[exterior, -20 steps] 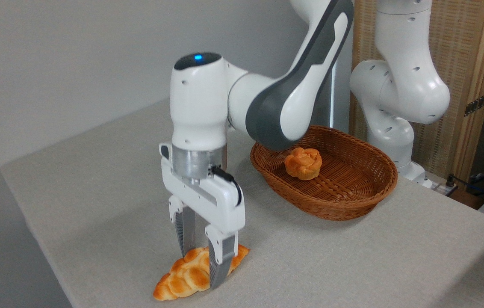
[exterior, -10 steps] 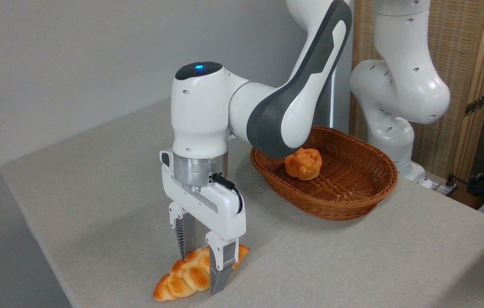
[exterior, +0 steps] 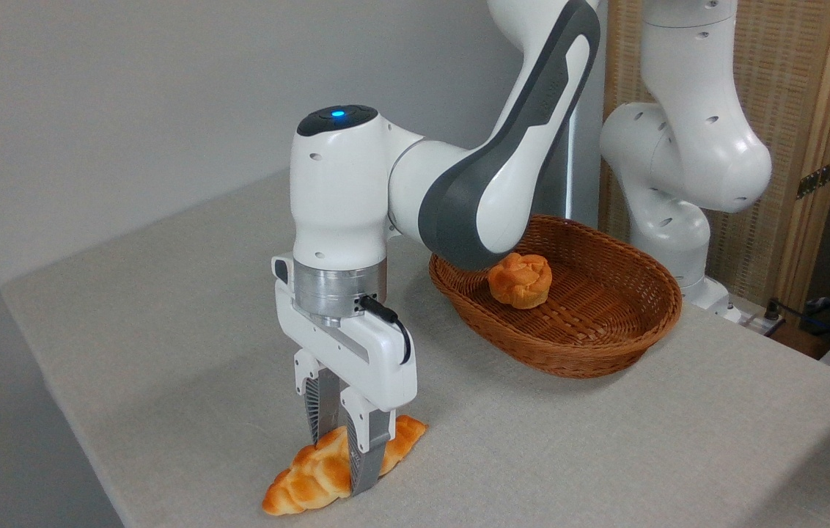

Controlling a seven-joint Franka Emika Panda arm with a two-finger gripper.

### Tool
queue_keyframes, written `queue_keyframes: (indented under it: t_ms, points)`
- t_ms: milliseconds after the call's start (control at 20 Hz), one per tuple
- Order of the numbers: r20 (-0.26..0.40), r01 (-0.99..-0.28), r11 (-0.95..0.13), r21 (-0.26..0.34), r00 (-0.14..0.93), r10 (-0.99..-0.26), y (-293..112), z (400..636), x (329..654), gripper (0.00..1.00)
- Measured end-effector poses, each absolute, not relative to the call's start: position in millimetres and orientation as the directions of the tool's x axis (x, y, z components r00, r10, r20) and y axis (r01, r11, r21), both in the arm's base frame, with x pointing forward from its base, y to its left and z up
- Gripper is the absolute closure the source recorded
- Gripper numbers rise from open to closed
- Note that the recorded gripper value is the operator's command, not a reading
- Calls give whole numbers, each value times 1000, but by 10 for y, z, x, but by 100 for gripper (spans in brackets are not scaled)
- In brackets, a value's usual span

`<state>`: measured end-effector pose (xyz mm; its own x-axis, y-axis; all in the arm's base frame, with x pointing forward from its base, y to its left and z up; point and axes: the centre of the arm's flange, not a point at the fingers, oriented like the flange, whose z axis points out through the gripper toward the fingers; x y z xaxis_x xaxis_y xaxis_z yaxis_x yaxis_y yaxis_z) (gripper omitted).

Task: Put bread into the basket
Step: 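Close the gripper around the middle of the braided roll, then lift the braided roll and carry it over the wicker basket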

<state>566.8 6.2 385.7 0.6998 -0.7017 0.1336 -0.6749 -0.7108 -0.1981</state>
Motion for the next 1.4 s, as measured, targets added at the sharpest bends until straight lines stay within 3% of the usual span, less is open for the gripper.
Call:
queue_keyframes:
  t_ms: [500, 700, 900, 1100, 1400]
  points:
    - [138, -671, -714, -200, 703, -698, 71, 3879, 5675, 61]
    - [139, -654, -730, -198, 719, -681, 195, 3988, 5684, 61]
    - [99, -646, -756, -104, 750, -655, 208, 4551, 5604, 59]
    - [97, -641, -768, -11, 763, -639, 178, 5177, 5288, 57]
    - [32, -682, -725, 97, 730, -682, 64, 5687, 4643, 56]
